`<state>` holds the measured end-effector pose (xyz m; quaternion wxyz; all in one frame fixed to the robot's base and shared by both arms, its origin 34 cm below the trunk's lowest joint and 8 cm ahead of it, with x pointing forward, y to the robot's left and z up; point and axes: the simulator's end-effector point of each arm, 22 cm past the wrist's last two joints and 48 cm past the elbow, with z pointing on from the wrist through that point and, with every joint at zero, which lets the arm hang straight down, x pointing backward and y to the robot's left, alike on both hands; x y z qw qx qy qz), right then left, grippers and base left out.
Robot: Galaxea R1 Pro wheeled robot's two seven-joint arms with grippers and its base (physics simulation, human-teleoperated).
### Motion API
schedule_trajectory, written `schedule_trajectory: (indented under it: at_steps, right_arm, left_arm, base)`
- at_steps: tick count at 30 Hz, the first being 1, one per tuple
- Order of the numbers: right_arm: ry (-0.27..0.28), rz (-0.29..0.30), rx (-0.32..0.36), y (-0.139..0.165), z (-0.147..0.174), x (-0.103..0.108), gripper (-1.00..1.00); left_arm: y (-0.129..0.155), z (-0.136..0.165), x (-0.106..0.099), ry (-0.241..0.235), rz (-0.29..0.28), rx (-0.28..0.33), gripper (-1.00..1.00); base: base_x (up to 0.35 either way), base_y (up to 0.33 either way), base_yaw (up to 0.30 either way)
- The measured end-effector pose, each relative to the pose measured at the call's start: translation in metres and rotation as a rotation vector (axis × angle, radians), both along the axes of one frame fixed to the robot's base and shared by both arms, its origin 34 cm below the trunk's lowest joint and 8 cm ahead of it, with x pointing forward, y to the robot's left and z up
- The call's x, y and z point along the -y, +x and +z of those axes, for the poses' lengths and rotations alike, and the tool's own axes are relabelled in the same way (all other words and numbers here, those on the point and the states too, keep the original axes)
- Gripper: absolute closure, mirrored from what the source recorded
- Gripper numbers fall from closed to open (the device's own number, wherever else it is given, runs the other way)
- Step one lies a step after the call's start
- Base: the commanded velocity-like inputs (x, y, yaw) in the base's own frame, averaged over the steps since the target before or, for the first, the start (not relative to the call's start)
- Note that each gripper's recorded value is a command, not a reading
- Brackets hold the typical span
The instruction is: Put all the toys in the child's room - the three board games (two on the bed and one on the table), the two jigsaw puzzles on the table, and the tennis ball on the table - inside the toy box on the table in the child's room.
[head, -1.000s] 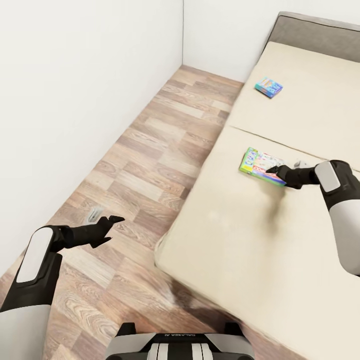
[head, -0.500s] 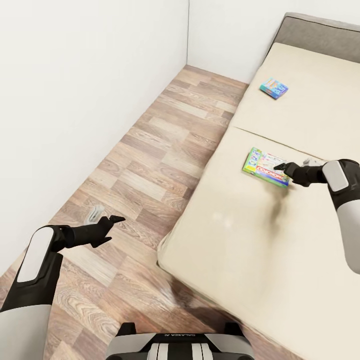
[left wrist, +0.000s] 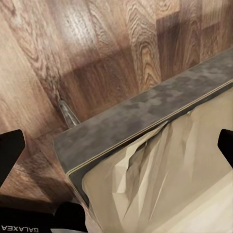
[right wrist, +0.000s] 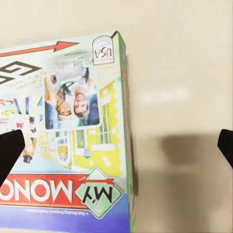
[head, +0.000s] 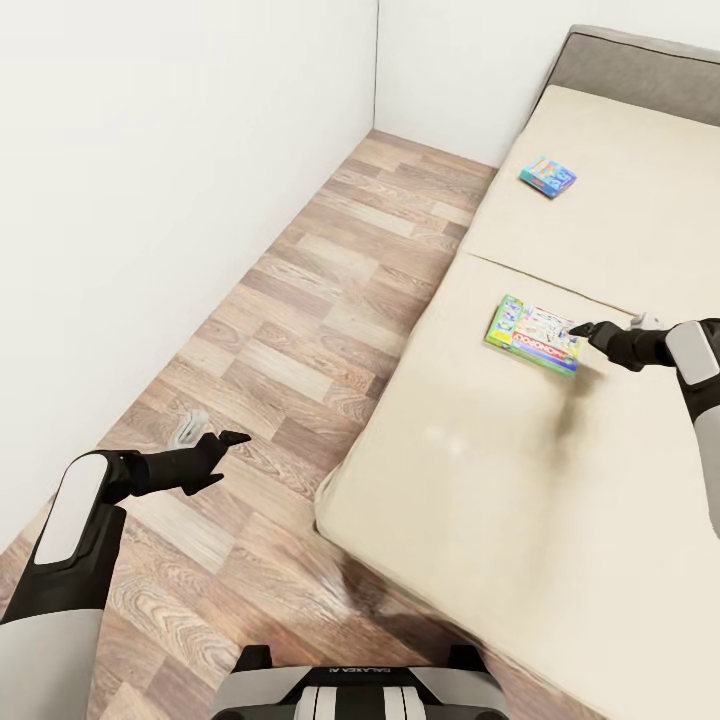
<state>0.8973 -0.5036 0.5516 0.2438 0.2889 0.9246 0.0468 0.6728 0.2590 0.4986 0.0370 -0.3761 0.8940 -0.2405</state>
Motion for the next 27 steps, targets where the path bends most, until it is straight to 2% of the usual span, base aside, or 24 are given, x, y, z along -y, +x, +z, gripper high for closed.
schedule_trajectory:
  at_steps: [27]
  right_arm:
    - [0.004,-0.005,-0.015,-0.0083,-0.0073,0.0023,-1.00]
  left_arm:
    - [-0.0013,-0.0003,0.0061,-0.002,-0.020,-0.002,-1.00]
  base:
    - [0.055,0.000,0.000]
